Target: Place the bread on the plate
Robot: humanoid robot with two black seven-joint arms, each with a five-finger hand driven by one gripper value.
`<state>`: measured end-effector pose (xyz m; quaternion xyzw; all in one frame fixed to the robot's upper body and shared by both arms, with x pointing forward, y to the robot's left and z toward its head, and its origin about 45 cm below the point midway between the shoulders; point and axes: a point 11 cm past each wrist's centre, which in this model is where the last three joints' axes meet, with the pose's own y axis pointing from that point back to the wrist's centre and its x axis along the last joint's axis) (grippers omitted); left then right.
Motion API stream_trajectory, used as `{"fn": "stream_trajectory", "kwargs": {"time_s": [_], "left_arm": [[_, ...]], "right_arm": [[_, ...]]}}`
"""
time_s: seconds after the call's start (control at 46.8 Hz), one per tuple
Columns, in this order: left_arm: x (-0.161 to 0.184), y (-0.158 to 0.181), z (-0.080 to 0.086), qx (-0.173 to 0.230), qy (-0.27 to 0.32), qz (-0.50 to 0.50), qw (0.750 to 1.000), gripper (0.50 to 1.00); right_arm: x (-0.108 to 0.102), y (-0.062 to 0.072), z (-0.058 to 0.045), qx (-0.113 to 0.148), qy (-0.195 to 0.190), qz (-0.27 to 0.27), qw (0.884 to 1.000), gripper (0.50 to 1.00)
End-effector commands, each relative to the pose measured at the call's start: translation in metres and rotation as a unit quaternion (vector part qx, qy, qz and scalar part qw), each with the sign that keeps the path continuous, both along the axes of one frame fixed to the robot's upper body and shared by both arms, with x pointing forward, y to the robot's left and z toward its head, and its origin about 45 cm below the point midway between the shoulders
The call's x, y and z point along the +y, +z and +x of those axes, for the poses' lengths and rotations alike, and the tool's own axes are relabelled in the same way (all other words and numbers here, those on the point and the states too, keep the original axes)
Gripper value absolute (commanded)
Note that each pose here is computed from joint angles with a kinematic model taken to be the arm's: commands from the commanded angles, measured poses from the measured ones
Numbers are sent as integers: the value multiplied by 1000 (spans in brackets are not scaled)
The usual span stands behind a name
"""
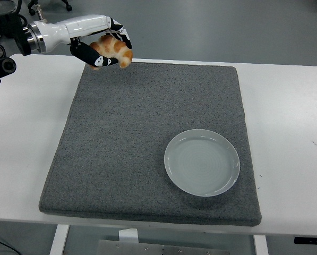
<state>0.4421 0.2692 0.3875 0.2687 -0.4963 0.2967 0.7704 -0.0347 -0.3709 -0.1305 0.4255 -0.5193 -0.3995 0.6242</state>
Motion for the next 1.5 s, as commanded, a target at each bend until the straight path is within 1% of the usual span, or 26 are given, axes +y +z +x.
{"fn": "stream_trajectory", "kwargs": {"time_s": [0.0,0.192,0.299,0.427,0.577,0.662,0.769,0.94,1.068,1.239,1.346,1.474], "left_arm": [[-1,11,2,-9,-1,2,1000,500],[-10,31,4,-30,-11,2,999,500],[-21,33,3,-31,-25,0,999,500],[-61,23,-1,-18,-69,-7,997,500],[-82,28,-3,-24,-91,-9,996,500],[-104,23,-6,-17,-113,-11,993,500],[-123,22,-9,-16,-132,-12,991,500],[-164,18,-19,-12,-174,-14,985,500],[-195,8,-29,-1,-208,-16,978,500],[-225,-7,-41,12,-236,-22,972,500],[-234,-23,-46,22,-244,-20,969,500],[-238,-48,-51,20,-251,-8,968,500]], "right_arm": [[0,0,0,0,0,0,1000,938],[0,0,1,0,0,0,1000,938],[0,0,0,0,0,0,1000,938],[0,0,0,0,0,0,1000,938],[0,0,0,0,0,0,1000,938],[0,0,0,0,0,0,1000,938],[0,0,0,0,0,0,1000,938],[0,0,0,0,1,0,1000,938],[0,0,0,0,0,0,1000,940],[0,0,0,0,0,0,1000,938],[0,0,0,0,0,0,1000,940],[0,0,0,0,0,0,1000,938]]}}
